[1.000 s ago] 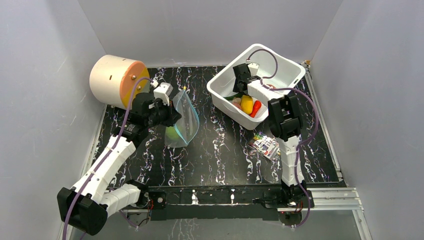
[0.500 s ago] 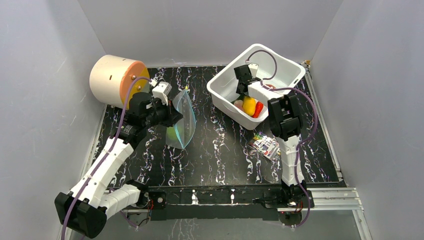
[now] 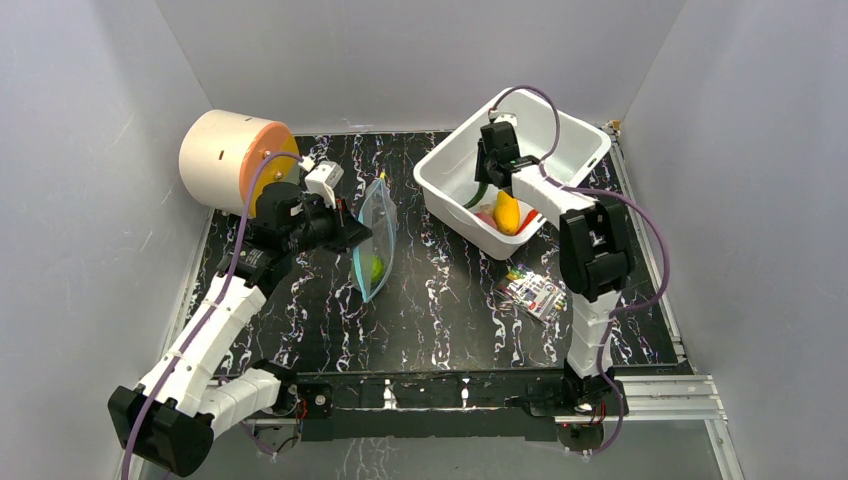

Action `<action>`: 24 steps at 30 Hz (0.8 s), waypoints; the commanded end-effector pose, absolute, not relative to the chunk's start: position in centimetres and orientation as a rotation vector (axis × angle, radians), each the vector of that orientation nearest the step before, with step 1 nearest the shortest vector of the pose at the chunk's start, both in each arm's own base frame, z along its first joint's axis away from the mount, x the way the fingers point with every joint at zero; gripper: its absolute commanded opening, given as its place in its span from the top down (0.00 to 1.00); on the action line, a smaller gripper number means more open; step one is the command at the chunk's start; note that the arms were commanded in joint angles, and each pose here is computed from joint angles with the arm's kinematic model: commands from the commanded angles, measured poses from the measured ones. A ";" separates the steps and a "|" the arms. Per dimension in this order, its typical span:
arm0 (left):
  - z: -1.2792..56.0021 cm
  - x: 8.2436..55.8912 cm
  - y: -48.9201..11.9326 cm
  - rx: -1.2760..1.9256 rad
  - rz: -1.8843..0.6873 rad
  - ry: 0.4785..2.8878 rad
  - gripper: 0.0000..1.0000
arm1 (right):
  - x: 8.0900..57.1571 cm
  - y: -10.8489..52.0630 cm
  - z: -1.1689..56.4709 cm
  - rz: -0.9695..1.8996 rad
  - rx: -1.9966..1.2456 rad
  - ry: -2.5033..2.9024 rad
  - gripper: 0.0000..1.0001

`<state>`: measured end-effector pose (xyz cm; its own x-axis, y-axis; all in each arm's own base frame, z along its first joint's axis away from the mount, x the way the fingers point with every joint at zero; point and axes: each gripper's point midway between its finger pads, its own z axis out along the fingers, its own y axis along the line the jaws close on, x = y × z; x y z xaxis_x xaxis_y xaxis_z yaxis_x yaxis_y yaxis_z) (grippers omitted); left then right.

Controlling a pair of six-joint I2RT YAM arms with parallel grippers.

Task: Place the food in the zip-top bag and seal the zipper
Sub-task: Pick up the fake vegetable from the bin.

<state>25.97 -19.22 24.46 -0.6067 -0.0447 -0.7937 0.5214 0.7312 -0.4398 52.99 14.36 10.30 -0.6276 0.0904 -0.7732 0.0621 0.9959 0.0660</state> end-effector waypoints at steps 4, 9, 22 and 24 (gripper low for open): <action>25.6 25.4 -19.5 0.363 -0.876 2.063 1.00 | 52.3 15.7 18.6 0.186 -0.044 2.051 0.89; 25.3 25.4 -19.1 0.359 -0.847 2.101 1.00 | 50.1 16.2 22.5 0.265 -0.096 1.972 0.89; 26.7 27.1 -18.6 0.363 -0.769 2.028 1.00 | 45.0 17.8 33.3 0.470 -0.096 1.732 0.88; 26.7 27.9 -17.7 0.364 -0.682 2.020 1.00 | 43.9 18.9 34.7 0.508 -0.123 1.697 0.88</action>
<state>26.28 -18.83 24.43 -0.6148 -0.0375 -0.7878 0.5006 0.7533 -0.4265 45.66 16.44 29.86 -0.3057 0.1496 -0.9403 -0.2484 0.9409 0.2304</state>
